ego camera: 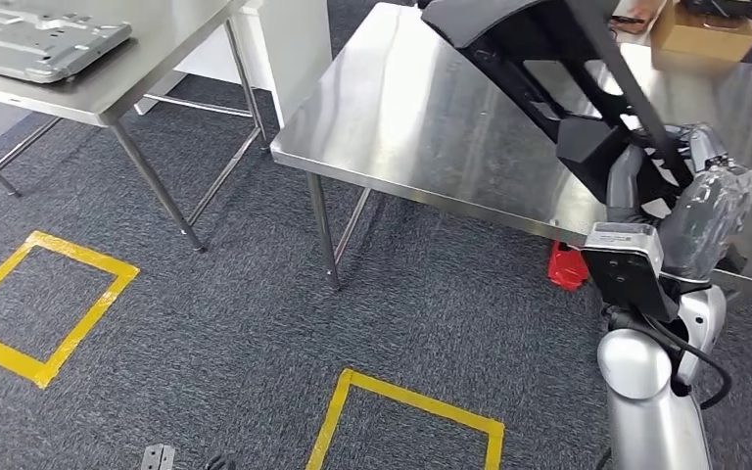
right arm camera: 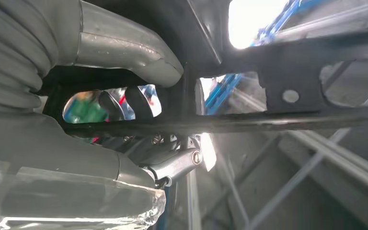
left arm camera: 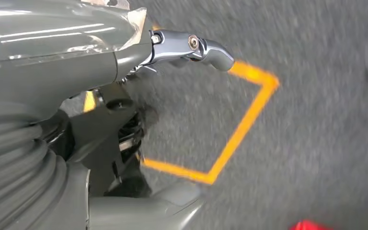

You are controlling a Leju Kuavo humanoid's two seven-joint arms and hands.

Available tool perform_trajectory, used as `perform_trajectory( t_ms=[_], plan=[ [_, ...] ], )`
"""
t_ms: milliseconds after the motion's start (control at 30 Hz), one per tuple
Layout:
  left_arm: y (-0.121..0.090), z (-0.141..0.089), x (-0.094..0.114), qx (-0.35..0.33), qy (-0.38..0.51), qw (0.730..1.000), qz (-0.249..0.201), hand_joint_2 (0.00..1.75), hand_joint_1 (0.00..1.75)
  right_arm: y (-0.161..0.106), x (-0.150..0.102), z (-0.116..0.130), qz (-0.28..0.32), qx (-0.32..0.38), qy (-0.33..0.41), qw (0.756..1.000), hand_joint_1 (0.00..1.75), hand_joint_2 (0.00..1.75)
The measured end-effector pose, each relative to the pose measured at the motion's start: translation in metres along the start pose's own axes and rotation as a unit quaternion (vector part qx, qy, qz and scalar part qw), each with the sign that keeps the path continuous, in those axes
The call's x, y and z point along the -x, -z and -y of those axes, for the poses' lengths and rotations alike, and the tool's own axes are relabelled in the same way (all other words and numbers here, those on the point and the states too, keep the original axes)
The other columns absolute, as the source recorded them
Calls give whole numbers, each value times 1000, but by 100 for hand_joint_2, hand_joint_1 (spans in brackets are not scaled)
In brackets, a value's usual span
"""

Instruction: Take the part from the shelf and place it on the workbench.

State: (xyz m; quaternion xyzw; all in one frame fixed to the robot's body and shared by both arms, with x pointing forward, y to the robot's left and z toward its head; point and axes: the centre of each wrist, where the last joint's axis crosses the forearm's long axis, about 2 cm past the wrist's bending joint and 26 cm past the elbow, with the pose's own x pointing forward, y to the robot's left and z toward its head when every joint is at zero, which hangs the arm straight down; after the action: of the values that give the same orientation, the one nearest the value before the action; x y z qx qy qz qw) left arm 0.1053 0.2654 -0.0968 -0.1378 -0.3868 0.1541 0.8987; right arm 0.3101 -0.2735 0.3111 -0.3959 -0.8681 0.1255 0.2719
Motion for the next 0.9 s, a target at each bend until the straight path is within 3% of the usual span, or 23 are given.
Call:
perform_trajectory(
  t_ms=[900],
  plan=[
    [-3,-6,1,74,-41,996,-19,175,0,7,24,23,14,-1,-59,998,175,175]
  ],
)
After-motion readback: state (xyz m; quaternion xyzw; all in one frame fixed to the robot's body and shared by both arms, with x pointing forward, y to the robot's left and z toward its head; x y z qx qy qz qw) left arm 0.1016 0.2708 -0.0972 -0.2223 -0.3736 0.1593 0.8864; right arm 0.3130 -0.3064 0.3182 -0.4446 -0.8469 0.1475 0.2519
